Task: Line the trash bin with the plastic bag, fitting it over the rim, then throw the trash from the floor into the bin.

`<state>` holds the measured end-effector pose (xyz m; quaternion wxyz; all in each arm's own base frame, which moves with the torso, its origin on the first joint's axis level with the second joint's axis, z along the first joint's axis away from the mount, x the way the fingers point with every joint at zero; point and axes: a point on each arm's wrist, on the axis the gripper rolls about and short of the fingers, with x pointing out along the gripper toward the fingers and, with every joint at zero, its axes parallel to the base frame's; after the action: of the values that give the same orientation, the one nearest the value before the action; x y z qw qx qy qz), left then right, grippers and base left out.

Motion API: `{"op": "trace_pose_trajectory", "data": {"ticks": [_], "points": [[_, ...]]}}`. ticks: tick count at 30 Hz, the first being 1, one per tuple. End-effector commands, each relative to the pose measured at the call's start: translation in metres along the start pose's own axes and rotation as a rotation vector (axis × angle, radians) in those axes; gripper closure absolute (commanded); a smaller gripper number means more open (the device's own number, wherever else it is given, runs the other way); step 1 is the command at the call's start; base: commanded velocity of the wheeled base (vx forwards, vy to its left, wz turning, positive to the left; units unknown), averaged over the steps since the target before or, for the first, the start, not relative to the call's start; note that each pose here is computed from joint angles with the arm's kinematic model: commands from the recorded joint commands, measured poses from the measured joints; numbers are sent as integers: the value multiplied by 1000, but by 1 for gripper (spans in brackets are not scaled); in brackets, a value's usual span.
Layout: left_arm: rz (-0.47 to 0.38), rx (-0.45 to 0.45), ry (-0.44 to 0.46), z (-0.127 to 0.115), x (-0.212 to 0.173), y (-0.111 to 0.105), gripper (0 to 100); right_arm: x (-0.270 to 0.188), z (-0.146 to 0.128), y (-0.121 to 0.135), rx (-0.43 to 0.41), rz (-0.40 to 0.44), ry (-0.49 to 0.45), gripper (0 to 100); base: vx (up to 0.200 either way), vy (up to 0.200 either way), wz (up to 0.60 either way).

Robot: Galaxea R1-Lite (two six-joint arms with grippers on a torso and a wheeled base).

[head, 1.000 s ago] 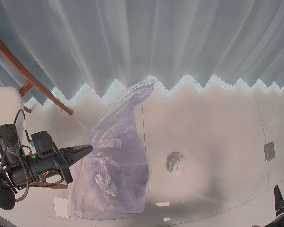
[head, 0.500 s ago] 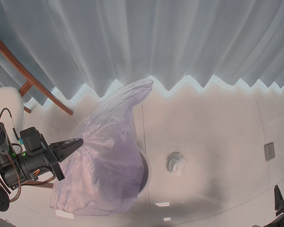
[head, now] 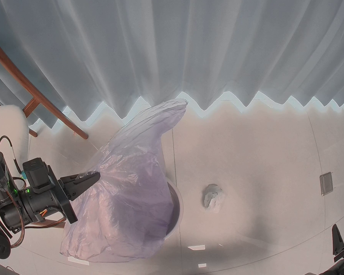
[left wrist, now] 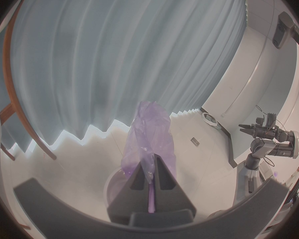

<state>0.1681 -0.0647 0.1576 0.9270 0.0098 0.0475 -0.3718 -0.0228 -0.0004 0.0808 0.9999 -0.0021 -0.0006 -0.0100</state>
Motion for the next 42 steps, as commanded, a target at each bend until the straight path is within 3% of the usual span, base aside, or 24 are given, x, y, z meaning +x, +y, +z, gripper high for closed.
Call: {"op": "trace_pose_trajectory", "data": {"ticks": [1, 9, 17, 25, 27, 28, 29, 31, 33, 35, 37, 40, 42], "points": [[-3, 15, 21, -4, 2, 0, 100, 0, -5, 0, 0, -1, 1, 0, 0, 0, 0], [-15, 55, 149, -32, 19, 7, 100, 0, -5, 0, 0, -1, 1, 0, 0, 0, 0], [-10, 33, 209, -45, 25, 11, 100, 0, -6, 0, -10, -3, 7, 0, 0, 0, 0], [121, 28, 244, -49, 23, 19, 100, 0, -5, 0, -34, 6, -3, 0, 0, 0, 0], [156, 30, 244, -49, 20, 19, 100, -1, 2, 0, -27, 16, -40, 0, 0, 0, 0], [188, 42, 224, -44, 15, 18, 100, -9, 35, 1, 33, 65, -179, 0, 0, 0, 0], [192, 50, 209, -41, 13, 16, 100, -13, 57, 2, 79, 105, -225, 0, 0, 0, 0], [180, 56, 199, -39, 12, 13, 100, -6, 84, 3, 134, 130, -176, 0, 0, 0, 0], [168, 58, 197, -39, 12, 12, 100, 4, 89, 3, 178, 148, -101, 0, 0, 0, 0], [168, 59, 194, -38, 13, 12, 100, 9, 89, 3, 208, 194, -53, 0, 0, 0, 0], [169, 59, 188, -37, 14, 13, 100, 21, 85, 6, 272, 312, 58, 0, 0, 0, 0], [156, 63, 191, -37, 15, 10, 100, 32, 80, 7, 296, 332, 146, 0, 0, 0, 0], [146, 66, 190, -38, 14, 7, 100, 47, 73, 9, 309, 351, 259, 0, 0, 0, 0]]}}
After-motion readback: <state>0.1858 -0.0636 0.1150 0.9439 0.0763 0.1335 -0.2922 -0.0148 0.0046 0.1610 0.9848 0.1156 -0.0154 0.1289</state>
